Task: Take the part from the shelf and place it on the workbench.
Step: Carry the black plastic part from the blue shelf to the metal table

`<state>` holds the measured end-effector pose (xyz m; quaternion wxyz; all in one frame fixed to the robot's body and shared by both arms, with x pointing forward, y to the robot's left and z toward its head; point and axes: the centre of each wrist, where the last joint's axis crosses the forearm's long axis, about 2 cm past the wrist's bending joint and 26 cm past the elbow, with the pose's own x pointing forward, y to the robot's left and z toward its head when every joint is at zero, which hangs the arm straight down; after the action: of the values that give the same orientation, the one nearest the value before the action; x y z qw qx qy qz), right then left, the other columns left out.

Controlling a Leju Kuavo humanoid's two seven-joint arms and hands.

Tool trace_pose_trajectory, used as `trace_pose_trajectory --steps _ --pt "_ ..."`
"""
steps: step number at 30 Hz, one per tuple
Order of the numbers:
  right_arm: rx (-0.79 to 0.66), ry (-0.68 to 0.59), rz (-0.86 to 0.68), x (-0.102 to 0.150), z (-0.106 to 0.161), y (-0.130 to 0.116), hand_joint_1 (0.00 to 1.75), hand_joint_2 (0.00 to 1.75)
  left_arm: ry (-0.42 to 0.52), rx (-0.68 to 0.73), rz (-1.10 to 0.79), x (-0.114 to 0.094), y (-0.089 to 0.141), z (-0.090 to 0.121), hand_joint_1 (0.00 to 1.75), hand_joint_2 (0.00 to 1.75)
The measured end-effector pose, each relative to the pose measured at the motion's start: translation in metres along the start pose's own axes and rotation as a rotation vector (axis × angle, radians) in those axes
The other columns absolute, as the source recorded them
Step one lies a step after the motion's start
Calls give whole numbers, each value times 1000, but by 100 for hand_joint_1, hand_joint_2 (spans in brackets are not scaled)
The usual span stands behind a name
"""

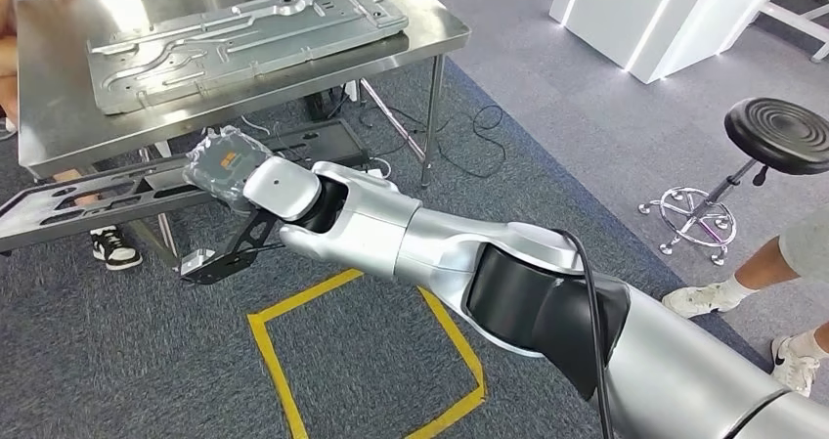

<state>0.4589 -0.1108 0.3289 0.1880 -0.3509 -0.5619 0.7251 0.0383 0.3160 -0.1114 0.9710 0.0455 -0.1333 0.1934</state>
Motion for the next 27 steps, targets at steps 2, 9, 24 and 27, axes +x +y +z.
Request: trace_pose_trajectory --steps 2,9,24,27 --pt "-4 1 3 -1 0 -3 175 175 1 0 0 0 0 0 0 175" --pt "7 3 -1 -1 0 1 175 175 1 -2 0 0 0 0 0 175" --pt "11 -12 -3 2 -3 0 175 175 1 0 -4 0 1 0 0 175" --pt "9 -12 -2 3 -4 -2 175 175 2 3 -5 0 3 0 0 175"
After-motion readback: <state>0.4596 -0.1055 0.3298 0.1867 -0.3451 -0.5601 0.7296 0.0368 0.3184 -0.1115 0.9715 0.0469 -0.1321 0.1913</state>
